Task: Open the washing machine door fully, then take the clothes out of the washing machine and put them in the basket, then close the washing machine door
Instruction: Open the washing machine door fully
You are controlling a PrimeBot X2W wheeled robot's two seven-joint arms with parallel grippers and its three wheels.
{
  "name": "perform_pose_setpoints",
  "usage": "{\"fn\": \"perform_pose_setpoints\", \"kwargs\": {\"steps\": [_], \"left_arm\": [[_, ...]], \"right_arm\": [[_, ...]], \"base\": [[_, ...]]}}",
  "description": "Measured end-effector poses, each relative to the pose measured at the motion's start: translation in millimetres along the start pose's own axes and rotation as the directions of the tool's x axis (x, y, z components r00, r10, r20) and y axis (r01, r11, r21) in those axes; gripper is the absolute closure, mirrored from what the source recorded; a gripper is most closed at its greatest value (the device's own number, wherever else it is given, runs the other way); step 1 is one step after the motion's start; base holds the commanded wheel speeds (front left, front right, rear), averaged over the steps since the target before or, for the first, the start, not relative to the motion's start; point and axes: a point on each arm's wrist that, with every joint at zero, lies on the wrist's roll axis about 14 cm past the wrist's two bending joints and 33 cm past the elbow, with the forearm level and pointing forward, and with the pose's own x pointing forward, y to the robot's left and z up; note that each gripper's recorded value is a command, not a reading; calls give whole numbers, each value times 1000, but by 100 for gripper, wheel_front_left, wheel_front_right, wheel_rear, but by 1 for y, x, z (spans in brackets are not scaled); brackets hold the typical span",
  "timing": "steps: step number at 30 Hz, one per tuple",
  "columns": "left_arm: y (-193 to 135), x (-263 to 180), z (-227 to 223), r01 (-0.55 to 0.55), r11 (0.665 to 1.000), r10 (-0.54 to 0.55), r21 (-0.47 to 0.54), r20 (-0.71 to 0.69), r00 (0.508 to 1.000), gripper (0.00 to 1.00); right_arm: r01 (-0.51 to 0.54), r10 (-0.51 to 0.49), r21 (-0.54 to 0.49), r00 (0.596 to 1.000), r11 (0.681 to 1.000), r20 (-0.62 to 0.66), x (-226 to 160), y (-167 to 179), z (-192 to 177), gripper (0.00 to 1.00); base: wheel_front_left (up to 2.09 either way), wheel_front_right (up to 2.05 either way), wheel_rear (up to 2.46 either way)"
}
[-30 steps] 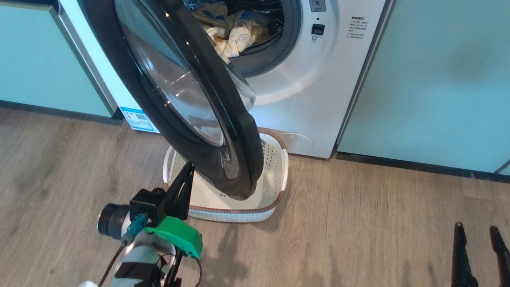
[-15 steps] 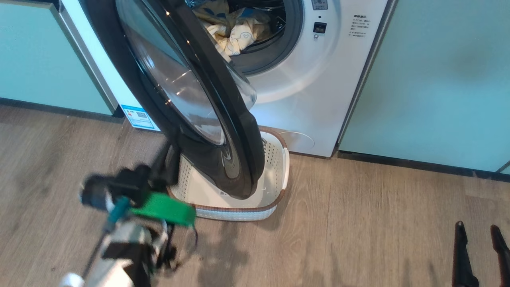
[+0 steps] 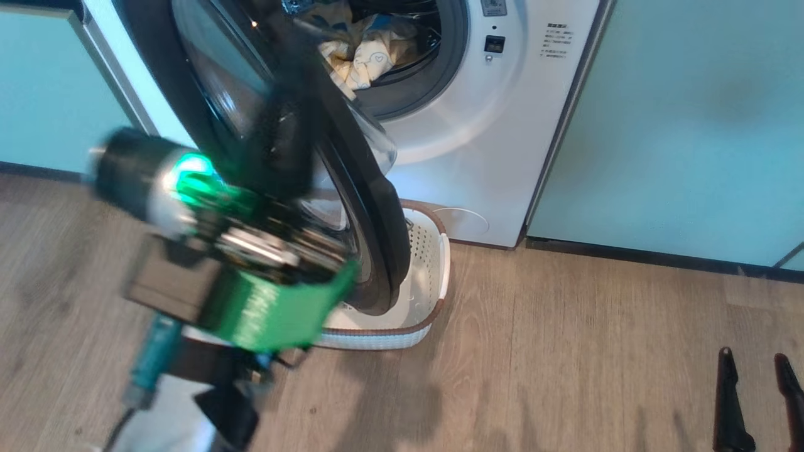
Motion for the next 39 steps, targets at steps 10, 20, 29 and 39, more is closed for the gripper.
{"fn": "perform_pose_setpoints", "kwargs": {"steps": [10, 20, 29, 39], "left_arm": [[-106, -32, -27, 208, 908, -270, -364, -126, 955, 100], [-150, -85, -86, 167, 839, -413, -519, -405, 816, 100], [-153, -102, -110, 132, 851, -409, -508, -484, 773, 100], [-130, -110, -148, 50, 901, -326, -431, -595, 734, 100]], "right_arm": [[11, -11, -3, 1000, 1000, 17, -4, -3, 5, 0], [19, -19, -3, 1000, 1000, 22, -7, -5, 7, 0], [25, -24, -3, 999, 1000, 26, -10, -6, 8, 0], [34, -34, -2, 999, 999, 31, -13, -8, 9, 0]], "base": [[0, 0, 0], [0, 0, 0], [0, 0, 0], [0, 0, 0]]}}
